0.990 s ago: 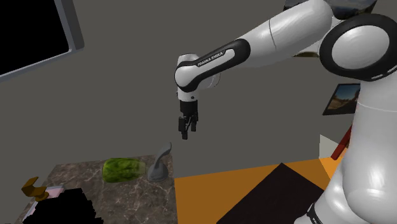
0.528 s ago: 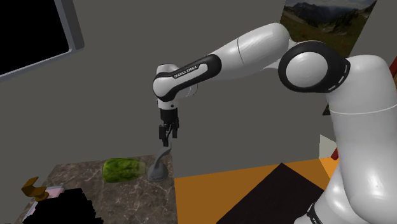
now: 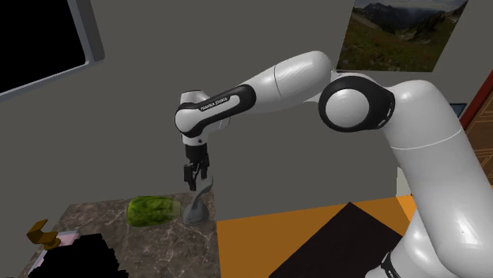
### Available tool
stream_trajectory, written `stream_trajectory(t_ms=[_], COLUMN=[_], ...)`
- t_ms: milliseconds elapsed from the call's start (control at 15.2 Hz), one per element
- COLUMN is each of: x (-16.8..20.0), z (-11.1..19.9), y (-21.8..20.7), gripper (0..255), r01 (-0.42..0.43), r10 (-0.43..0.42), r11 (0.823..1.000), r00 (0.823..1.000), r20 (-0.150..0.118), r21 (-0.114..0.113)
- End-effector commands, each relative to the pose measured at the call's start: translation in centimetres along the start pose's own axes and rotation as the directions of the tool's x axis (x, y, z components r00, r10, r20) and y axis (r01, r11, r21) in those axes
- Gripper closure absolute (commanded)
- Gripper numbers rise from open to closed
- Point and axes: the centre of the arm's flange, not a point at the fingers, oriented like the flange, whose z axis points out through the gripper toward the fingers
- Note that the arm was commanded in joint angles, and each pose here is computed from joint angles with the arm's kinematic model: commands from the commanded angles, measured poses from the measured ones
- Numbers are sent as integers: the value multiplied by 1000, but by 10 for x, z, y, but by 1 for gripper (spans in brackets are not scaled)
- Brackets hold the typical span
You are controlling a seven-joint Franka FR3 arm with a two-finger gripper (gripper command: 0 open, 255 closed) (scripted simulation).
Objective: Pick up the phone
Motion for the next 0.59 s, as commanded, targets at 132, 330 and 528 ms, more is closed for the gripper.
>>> stream_trajectory(t_ms=[132,330,528], x=[3,3,3], z=[24,25,25], y=[7,7,7], gripper=[0,255,255], r01=[1,1,1], r10=[-1,-1,-1], r11=[1000,1000,1000], r00=[1000,1000,1000], r20=[0,0,0], r21=[0,0,0])
